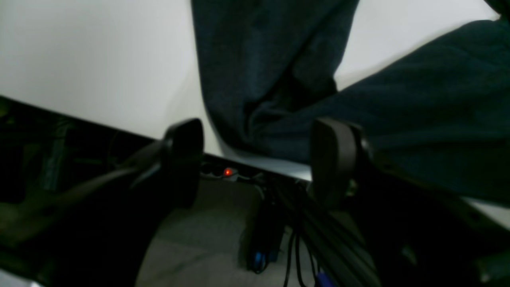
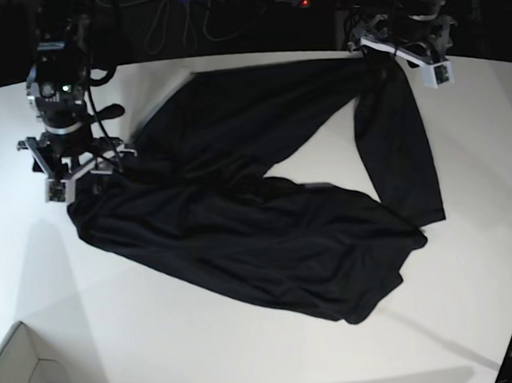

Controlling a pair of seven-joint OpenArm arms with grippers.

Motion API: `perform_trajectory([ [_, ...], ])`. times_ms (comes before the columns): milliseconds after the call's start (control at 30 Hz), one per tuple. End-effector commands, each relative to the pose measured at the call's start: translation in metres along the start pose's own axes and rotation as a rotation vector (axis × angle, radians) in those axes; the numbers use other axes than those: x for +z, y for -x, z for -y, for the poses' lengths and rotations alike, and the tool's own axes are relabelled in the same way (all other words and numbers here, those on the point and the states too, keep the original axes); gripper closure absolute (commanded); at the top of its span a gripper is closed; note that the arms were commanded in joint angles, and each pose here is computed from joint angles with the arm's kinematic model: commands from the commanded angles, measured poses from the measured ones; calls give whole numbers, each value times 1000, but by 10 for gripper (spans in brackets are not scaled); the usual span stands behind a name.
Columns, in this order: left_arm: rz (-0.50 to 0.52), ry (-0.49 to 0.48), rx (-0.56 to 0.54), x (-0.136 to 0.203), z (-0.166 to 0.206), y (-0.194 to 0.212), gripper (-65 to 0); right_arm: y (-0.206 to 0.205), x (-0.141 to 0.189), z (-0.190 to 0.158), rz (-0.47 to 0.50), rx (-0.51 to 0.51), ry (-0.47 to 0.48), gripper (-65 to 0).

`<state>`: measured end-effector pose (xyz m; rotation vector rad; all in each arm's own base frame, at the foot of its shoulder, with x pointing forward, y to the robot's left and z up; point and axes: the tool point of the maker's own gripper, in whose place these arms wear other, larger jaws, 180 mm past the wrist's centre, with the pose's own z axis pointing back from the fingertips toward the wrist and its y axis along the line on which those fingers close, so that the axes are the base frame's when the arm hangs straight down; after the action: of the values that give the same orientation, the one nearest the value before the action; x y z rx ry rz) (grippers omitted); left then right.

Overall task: Layout the t-shirt on the table in an organized manner, then fold the t-shirt properly
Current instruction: 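Release the shirt and raise both grippers to new positions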

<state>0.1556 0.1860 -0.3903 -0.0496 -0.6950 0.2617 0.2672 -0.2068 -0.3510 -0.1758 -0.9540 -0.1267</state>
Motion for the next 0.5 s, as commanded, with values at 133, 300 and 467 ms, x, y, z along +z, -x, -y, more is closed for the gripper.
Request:
perform_trajectory([
  [133, 129, -20, 9, -4, -7, -49, -413, -1, 12, -32, 17, 35, -88, -347],
  [300, 260, -52, 39, -10, -19, -101, -414, -1, 15, -67, 18, 53, -177, -350],
  [467, 305, -62, 65, -23, -24, -126, -414, 11, -4, -91, -25, 70, -225, -351],
])
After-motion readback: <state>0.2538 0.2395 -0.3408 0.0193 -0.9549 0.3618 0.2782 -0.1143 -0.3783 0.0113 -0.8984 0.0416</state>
